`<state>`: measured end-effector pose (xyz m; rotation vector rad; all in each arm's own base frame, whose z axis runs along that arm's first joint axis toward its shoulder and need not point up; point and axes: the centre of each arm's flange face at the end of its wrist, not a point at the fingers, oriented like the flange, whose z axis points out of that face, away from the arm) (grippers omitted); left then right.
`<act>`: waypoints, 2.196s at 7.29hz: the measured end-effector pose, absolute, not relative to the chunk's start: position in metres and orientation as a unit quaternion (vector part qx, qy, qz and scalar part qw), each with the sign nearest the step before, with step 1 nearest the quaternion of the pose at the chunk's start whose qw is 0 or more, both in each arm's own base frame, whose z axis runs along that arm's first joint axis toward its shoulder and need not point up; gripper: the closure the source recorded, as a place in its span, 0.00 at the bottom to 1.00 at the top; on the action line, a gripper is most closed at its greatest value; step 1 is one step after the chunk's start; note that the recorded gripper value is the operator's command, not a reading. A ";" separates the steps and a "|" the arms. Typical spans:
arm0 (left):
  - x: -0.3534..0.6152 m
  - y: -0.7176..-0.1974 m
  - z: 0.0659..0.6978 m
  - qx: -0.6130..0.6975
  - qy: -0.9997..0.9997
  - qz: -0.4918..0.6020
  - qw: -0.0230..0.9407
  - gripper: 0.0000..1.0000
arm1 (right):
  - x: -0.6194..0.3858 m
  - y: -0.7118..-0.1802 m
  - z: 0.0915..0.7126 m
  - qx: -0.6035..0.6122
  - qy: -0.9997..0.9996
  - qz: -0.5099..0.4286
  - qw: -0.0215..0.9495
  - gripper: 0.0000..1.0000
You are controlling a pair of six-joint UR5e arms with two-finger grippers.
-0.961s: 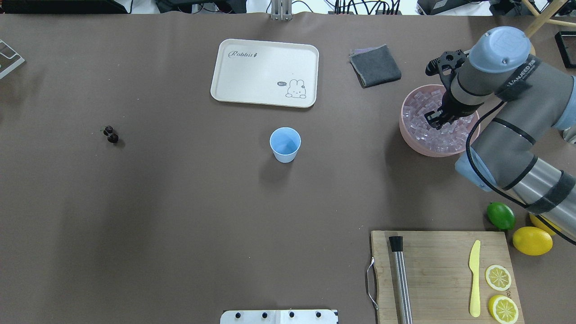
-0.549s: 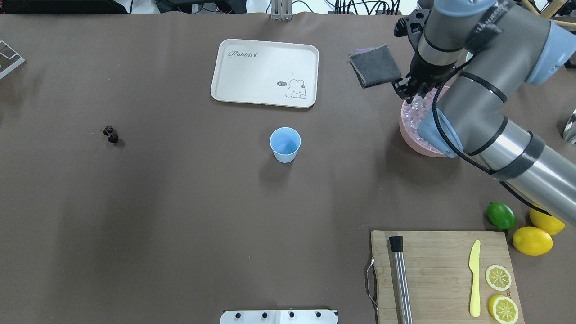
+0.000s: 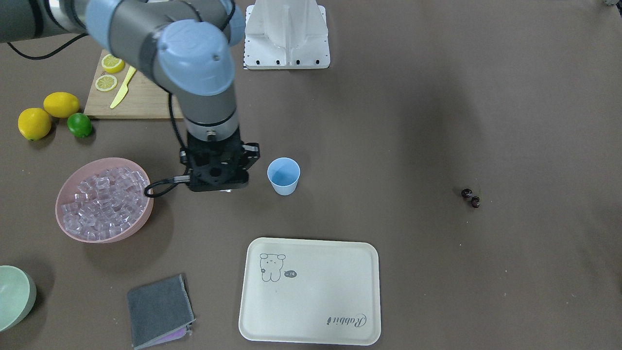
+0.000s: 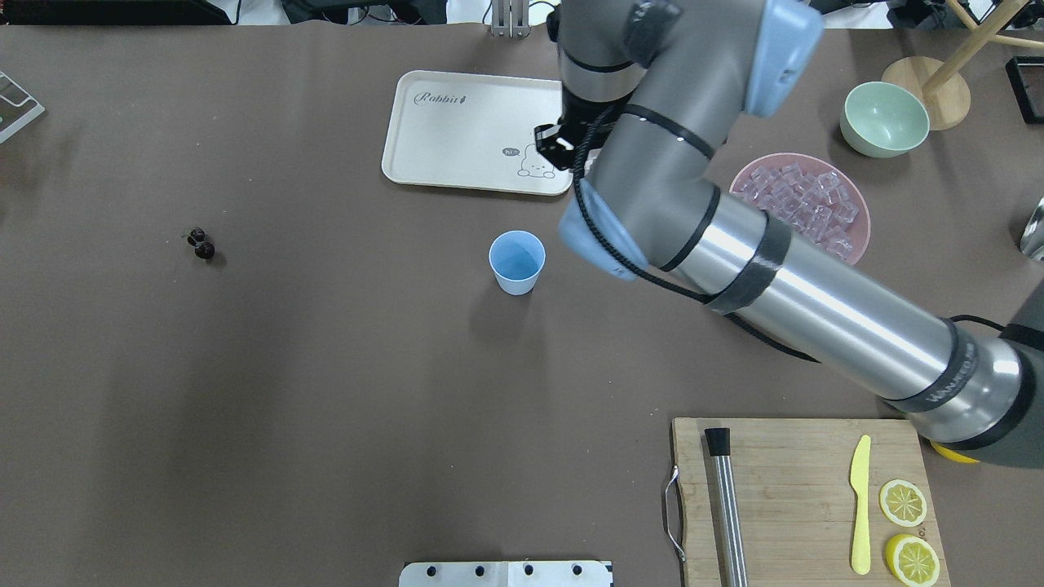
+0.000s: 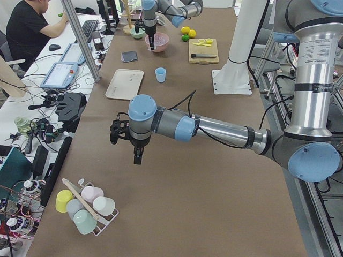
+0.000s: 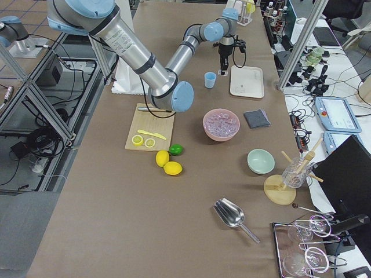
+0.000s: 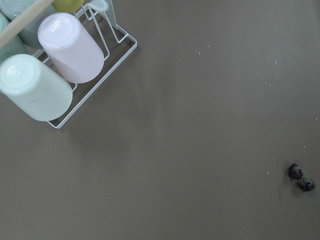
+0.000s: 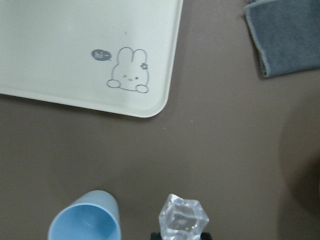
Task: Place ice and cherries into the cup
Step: 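Carry the ice cube with the right gripper over the light-blue cup, then open the right gripper to drop the ice cube into the cup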
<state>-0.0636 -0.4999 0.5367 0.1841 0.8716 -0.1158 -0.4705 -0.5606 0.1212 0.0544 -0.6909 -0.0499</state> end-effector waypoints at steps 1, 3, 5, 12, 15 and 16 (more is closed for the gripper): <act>-0.063 -0.500 0.536 0.089 0.422 -0.056 0.901 0.02 | -0.506 -0.553 0.116 0.034 -0.352 -0.022 0.935 0.86; -0.063 -0.501 0.535 0.090 0.422 -0.056 0.900 0.02 | -0.553 -0.549 0.133 0.052 -0.386 -0.026 0.921 0.86; -0.063 -0.501 0.538 0.087 0.422 -0.057 0.901 0.02 | -0.565 -0.544 0.136 0.053 -0.398 -0.026 0.915 0.85; -0.063 -0.503 0.546 0.080 0.421 -0.059 0.901 0.02 | -0.563 -0.498 0.140 0.037 -0.401 -0.023 0.915 0.84; -0.063 -0.502 0.549 0.077 0.421 -0.062 0.902 0.02 | -0.564 -0.495 0.141 0.041 -0.399 -0.019 0.916 0.28; -0.063 -0.502 0.550 0.076 0.421 -0.062 0.902 0.02 | -0.563 -0.496 0.141 0.045 -0.398 -0.019 0.916 0.28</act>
